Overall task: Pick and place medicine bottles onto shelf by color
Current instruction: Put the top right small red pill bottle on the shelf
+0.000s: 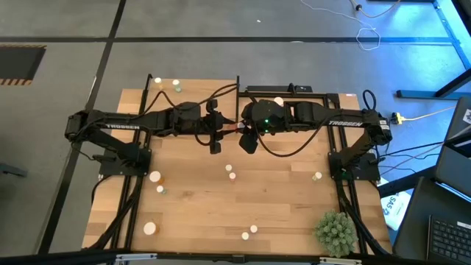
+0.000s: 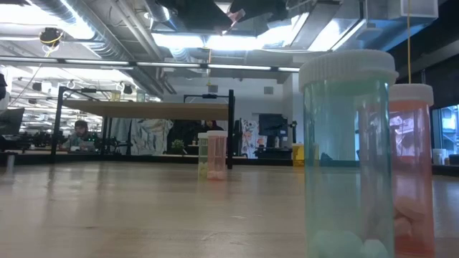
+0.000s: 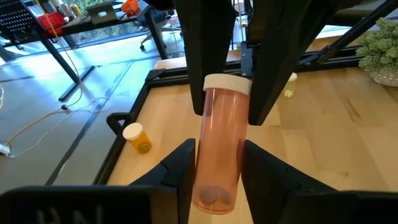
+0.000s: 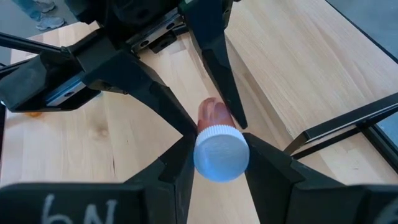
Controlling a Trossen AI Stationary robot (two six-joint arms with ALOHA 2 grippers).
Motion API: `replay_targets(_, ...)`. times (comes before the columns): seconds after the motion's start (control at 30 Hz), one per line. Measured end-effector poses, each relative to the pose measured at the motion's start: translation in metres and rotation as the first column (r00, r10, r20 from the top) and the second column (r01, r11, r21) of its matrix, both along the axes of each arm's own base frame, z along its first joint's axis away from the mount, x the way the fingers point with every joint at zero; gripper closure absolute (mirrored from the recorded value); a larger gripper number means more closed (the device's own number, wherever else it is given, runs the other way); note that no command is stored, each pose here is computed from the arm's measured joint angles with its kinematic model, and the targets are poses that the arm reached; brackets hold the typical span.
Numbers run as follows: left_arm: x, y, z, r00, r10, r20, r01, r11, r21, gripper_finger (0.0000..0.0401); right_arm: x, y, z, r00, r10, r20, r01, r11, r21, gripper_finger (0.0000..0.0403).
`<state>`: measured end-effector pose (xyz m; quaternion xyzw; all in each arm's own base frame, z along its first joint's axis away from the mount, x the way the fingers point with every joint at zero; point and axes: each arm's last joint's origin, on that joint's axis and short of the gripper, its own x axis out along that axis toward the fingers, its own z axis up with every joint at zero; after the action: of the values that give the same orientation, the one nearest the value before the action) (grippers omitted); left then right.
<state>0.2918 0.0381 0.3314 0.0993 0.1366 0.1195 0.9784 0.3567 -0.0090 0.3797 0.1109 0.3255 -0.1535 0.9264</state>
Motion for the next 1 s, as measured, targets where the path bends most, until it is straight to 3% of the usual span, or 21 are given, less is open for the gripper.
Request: replay_targets(1.0, 0.0001, -0.0006, -0.0003, 1.0, -0.026, 0.0, 0.026, 1.0, -0.01, 0.0293, -0.0003, -0.0029, -0.0005, 0.999, 0.033, -0.006, -0.033, 0.999, 0.031, 0.0271)
